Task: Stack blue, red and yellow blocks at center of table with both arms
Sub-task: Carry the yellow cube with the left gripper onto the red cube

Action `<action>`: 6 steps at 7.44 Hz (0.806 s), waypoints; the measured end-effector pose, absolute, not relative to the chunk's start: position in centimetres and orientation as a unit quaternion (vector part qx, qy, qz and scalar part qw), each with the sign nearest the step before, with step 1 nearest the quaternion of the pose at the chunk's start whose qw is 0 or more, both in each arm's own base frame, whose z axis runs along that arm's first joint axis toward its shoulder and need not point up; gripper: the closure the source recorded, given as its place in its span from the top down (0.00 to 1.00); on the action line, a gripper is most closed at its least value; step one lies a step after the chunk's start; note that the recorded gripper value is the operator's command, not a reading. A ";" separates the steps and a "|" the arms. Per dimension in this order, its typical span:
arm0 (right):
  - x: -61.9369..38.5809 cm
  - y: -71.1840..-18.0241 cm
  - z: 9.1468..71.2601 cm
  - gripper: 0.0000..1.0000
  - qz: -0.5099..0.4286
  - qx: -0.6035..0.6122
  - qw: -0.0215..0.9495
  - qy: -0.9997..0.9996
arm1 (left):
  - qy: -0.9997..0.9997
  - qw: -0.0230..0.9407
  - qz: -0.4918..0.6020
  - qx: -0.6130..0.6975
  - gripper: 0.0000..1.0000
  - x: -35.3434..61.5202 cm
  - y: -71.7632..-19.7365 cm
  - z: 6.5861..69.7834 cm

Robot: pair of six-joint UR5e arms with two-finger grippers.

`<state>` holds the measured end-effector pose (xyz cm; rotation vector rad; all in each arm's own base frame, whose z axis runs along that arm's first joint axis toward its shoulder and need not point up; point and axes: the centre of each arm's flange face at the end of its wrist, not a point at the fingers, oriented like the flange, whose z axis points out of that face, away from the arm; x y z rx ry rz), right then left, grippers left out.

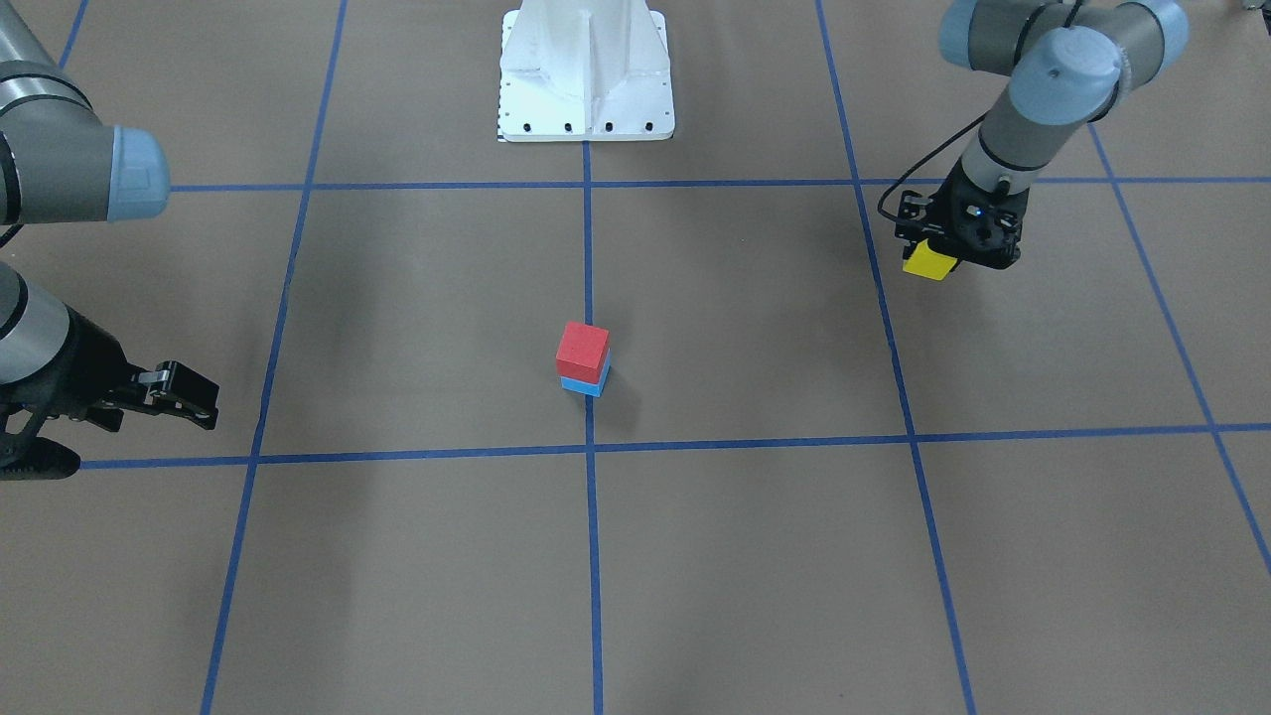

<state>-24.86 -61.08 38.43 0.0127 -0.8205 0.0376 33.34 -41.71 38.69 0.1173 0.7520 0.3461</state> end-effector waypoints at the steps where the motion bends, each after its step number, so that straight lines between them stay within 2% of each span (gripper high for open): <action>1: -24.9 -61.1 38.4 0.99 0.018 0.007 0.917 -0.399 | 0.363 0.918 0.156 0.046 0.00 35.4 -43.4 31.3; 3: -24.8 -61.1 38.4 0.99 0.016 0.007 0.917 -0.399 | 0.371 0.922 0.113 0.025 0.00 38.7 -45.6 19.5; 6: -22.7 -61.4 39.9 0.99 0.002 0.016 0.918 -0.396 | 0.389 0.916 0.098 0.015 0.00 46.8 -49.5 9.4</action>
